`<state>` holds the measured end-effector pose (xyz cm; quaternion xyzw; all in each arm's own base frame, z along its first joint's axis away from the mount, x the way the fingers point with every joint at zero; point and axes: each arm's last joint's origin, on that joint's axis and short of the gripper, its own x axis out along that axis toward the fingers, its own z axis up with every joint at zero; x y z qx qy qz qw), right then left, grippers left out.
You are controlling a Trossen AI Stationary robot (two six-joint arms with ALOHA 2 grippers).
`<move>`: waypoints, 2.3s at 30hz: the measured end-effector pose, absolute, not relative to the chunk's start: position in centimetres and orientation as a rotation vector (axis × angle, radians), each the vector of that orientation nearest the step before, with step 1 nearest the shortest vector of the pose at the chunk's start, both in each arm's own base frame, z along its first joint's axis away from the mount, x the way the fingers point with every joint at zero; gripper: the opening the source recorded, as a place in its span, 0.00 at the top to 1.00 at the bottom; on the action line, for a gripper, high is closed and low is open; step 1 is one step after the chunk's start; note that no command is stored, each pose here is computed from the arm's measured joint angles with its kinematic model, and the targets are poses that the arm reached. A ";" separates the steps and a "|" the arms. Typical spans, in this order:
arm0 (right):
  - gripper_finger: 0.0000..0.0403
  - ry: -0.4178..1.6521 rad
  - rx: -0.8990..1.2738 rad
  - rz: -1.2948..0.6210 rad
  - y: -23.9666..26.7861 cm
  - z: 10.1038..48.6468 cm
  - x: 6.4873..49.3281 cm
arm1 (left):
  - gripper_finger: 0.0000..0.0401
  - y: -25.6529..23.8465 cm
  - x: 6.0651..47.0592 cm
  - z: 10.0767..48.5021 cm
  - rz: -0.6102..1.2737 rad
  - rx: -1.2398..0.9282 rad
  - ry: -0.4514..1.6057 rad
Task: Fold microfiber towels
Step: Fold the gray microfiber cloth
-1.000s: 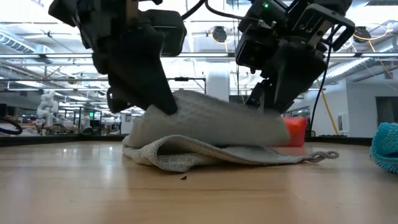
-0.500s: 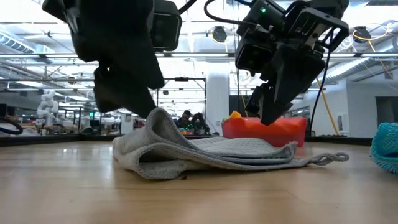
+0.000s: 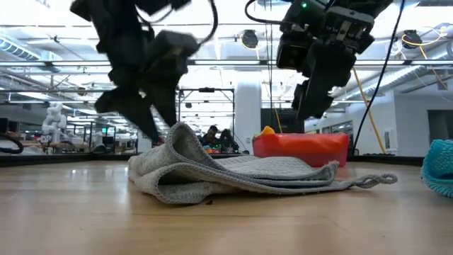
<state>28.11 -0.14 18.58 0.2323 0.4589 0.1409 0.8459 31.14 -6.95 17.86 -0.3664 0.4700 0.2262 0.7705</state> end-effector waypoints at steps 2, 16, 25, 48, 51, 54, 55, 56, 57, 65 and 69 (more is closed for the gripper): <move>0.60 0.980 0.466 0.293 -0.6 19.2 27.3 | 0.53 -6.0 31.1 17.8 0.489 -0.832 1.068; 0.60 0.980 0.313 0.372 -1.7 22.0 23.7 | 0.32 -0.1 31.2 17.4 0.401 -0.934 1.195; 0.60 0.962 0.344 0.361 -2.2 22.6 23.2 | 0.32 0.8 31.4 17.4 0.291 -0.833 1.193; 0.45 0.847 0.599 0.197 -2.1 21.9 26.6 | 0.32 -0.3 32.0 16.5 0.349 -0.718 1.134; 0.44 0.854 0.608 0.197 -1.9 21.6 26.9 | 0.32 -0.5 32.1 16.7 0.303 -0.780 1.136; 0.43 0.875 0.589 0.211 -1.7 21.4 26.8 | 0.32 -0.9 31.7 16.2 0.308 -0.842 1.170; 0.43 0.883 0.585 0.214 -1.7 21.3 26.7 | 0.32 -1.0 31.6 16.0 0.301 -0.855 1.182; 0.43 0.877 0.577 0.218 -1.7 21.4 26.7 | 0.32 -1.2 31.3 15.7 0.292 -0.868 1.199; 0.43 0.868 0.568 0.222 -1.7 21.5 26.8 | 0.32 -1.3 31.0 15.3 0.289 -0.881 1.219; 0.43 0.853 0.527 0.233 -1.9 21.4 26.9 | 0.33 -2.7 30.2 13.8 0.262 -0.947 1.193; 0.43 0.858 0.531 0.222 -2.2 21.0 27.2 | 0.33 -3.2 30.2 13.8 0.267 -0.924 1.186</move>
